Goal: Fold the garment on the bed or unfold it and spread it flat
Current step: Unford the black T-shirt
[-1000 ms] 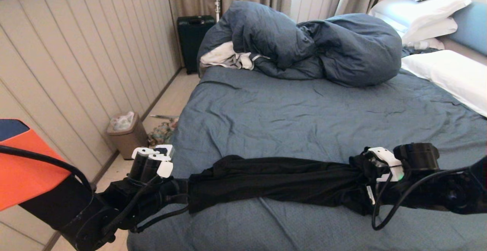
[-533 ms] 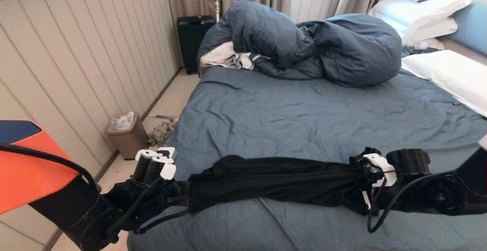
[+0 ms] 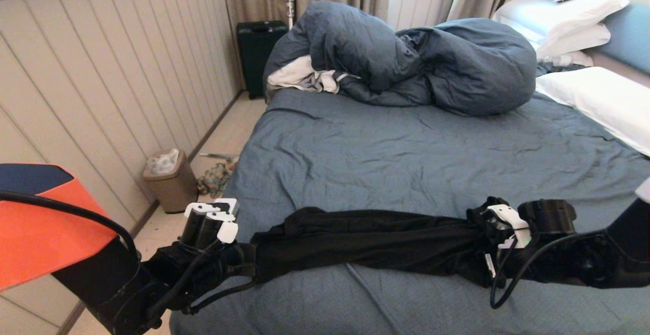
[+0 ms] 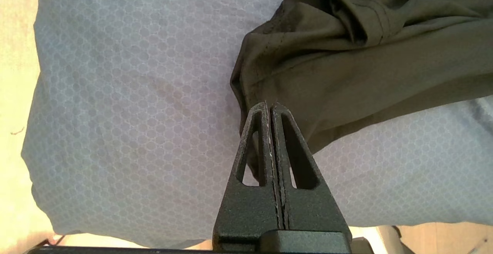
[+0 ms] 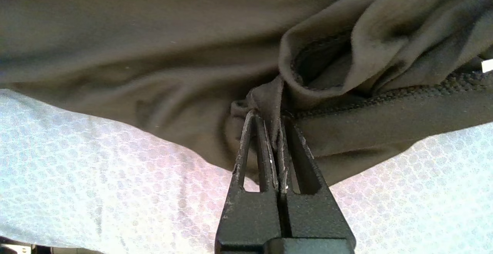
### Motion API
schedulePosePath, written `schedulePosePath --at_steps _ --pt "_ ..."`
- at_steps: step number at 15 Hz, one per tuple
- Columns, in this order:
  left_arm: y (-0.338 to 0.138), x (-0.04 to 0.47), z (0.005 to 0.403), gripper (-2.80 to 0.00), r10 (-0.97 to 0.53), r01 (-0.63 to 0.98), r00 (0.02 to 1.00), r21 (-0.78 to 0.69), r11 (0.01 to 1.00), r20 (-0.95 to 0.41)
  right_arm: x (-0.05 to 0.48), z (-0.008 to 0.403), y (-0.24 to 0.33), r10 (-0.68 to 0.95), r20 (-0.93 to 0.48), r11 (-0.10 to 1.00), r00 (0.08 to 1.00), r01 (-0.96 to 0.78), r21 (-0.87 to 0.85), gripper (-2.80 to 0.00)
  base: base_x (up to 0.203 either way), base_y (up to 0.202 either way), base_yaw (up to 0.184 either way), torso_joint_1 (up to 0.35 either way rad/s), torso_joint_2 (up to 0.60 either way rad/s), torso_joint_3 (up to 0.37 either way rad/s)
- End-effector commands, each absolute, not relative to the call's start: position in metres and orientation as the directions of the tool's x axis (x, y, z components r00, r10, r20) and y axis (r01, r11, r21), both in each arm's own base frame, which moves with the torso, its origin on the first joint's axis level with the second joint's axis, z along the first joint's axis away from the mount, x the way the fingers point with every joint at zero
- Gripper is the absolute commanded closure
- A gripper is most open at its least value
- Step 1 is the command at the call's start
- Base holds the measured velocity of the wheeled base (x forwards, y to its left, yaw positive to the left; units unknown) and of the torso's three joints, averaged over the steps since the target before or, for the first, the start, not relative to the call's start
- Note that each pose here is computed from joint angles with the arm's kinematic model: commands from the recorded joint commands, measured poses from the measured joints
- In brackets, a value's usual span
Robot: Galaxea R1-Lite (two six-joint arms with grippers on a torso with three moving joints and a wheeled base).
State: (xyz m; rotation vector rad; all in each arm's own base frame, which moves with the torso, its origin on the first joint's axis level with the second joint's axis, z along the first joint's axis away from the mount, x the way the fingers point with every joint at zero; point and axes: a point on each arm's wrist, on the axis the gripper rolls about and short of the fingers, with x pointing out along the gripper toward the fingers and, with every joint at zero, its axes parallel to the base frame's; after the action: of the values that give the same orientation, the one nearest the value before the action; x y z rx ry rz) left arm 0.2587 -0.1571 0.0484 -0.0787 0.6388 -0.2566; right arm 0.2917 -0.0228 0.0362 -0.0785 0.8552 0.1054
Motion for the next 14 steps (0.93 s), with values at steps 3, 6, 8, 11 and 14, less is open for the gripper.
schedulePosePath --at_steps 3,6,8,11,14 --pt "-0.157 0.259 0.047 0.0 -0.26 0.21 0.773 -0.153 0.966 -0.579 0.292 0.051 -0.024 0.06 -0.72 0.994 0.691 -0.108 -0.022 0.0 0.0 0.0 0.0 0.0 0.0 0.0" --pt "-0.157 0.259 0.048 0.0 -0.257 0.207 0.775 -0.153 0.966 -0.577 0.309 0.111 -0.024 0.047 -0.546 0.997 0.836 -0.005 0.079 0.0 0.0 0.0 0.0 0.0 0.0 0.0" --pt "-0.157 0.258 0.048 0.0 -0.258 0.208 0.775 -0.153 0.966 -0.576 0.325 0.15 -0.026 0.017 -0.46 0.993 0.888 0.038 0.109 0.0 0.0 0.0 0.0 0.0 0.0 0.0" --pt "-0.157 0.258 0.05 0.0 -0.261 0.209 0.778 -0.156 0.965 -0.571 0.329 0.202 -0.026 -0.008 -0.418 0.991 0.908 0.063 0.119 0.0 0.0 0.0 0.0 0.0 0.0 0.0" --pt "-0.157 0.258 0.051 0.0 -0.26 0.209 0.78 -0.155 0.966 -0.57 0.329 0.232 -0.025 -0.021 -0.355 0.988 0.935 0.074 0.137 0.0 0.0 0.0 0.0 0.0 0.0 0.0"
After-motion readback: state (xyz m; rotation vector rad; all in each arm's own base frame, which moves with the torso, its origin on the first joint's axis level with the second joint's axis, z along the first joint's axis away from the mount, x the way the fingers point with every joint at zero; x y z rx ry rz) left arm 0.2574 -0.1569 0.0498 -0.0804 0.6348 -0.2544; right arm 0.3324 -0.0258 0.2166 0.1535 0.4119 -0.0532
